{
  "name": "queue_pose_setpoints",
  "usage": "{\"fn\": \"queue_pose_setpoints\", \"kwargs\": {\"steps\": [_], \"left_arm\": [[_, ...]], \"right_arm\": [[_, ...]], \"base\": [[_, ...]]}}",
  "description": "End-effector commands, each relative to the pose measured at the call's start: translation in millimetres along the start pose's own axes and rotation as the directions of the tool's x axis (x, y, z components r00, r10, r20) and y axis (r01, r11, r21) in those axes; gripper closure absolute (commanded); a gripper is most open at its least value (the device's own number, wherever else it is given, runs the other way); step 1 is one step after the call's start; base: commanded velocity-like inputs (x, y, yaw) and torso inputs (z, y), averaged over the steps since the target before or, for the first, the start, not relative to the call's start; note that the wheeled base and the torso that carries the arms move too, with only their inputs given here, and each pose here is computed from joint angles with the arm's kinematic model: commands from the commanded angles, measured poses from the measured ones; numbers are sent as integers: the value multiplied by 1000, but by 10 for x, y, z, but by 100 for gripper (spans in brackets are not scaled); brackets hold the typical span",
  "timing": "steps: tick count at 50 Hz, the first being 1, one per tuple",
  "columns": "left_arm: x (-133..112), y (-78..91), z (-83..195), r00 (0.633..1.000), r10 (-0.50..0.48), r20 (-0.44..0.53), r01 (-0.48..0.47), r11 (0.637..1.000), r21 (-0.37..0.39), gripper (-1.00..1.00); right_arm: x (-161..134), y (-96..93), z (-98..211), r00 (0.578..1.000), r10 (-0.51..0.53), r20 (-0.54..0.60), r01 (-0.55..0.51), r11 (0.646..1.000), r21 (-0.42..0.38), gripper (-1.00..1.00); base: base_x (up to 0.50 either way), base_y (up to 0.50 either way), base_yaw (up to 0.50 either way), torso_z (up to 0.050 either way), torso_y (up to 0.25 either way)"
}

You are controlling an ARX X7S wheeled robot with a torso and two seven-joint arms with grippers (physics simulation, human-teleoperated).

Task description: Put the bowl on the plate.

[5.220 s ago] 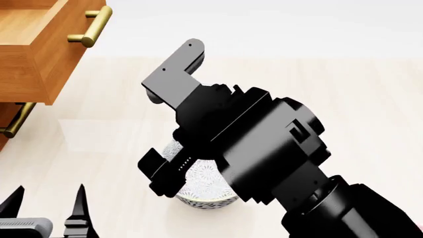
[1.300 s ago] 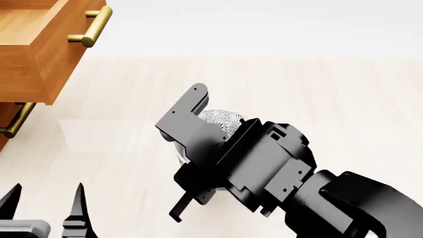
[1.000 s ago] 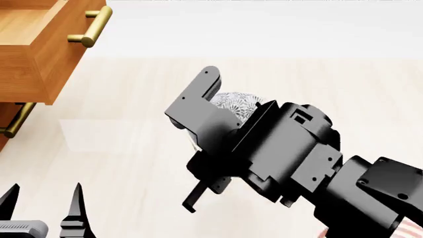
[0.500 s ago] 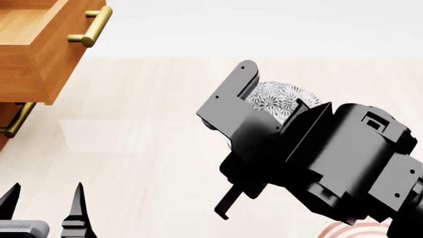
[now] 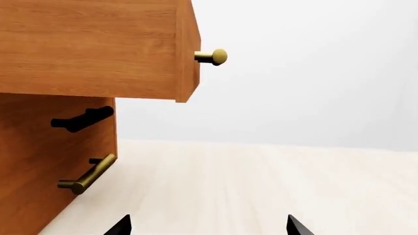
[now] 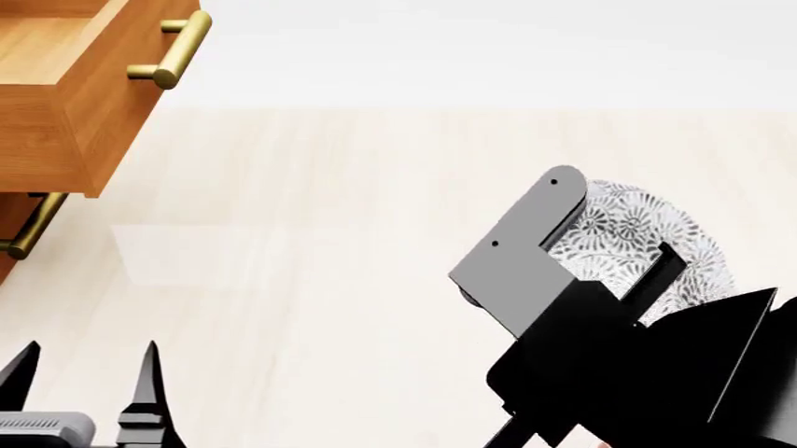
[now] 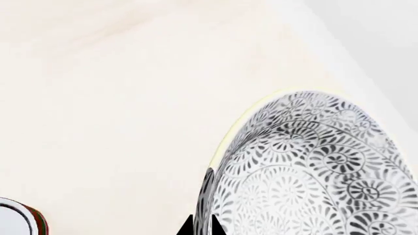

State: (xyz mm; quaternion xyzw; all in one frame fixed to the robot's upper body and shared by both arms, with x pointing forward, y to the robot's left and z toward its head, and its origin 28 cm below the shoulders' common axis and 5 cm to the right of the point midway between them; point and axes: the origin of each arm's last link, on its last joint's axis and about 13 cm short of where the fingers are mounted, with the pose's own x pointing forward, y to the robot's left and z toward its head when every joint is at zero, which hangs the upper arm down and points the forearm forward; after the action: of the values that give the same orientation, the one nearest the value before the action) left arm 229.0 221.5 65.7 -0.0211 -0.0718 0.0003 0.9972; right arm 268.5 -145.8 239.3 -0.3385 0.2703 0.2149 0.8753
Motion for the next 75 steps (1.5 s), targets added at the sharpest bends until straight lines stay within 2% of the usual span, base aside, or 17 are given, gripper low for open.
{"fn": "queue_pose_setpoints", "kwargs": {"steps": [1, 18, 40, 59, 75], "left_arm": [[-11, 8, 13, 1000, 0, 3, 0, 1000, -1, -100], [0, 20, -17, 1000, 4, -1, -4, 1000, -9, -100], [4, 14, -46, 1000, 1, -7, -1, 1000, -15, -100], [17, 7, -43, 1000, -5, -8, 5, 1000, -13, -100], [17, 8, -55, 1000, -6, -9, 6, 1000, -15, -100]], "right_arm": [[-247, 46, -173, 995, -90, -35, 89, 996, -9, 100], [-443, 174, -424, 983, -132, -126, 132, 991, -12, 100], [-606, 238, -713, 976, -179, -121, 192, 975, 110, 100], [-582, 283, -946, 975, -181, -128, 204, 960, 191, 100], [-518, 293, -1036, 975, -172, -141, 201, 955, 220, 100]], "base": [[0, 0, 0, 0, 0], [0, 0, 0, 0, 1], [0, 0, 0, 0, 0], [0, 0, 0, 0, 0], [0, 0, 0, 0, 1]]}}
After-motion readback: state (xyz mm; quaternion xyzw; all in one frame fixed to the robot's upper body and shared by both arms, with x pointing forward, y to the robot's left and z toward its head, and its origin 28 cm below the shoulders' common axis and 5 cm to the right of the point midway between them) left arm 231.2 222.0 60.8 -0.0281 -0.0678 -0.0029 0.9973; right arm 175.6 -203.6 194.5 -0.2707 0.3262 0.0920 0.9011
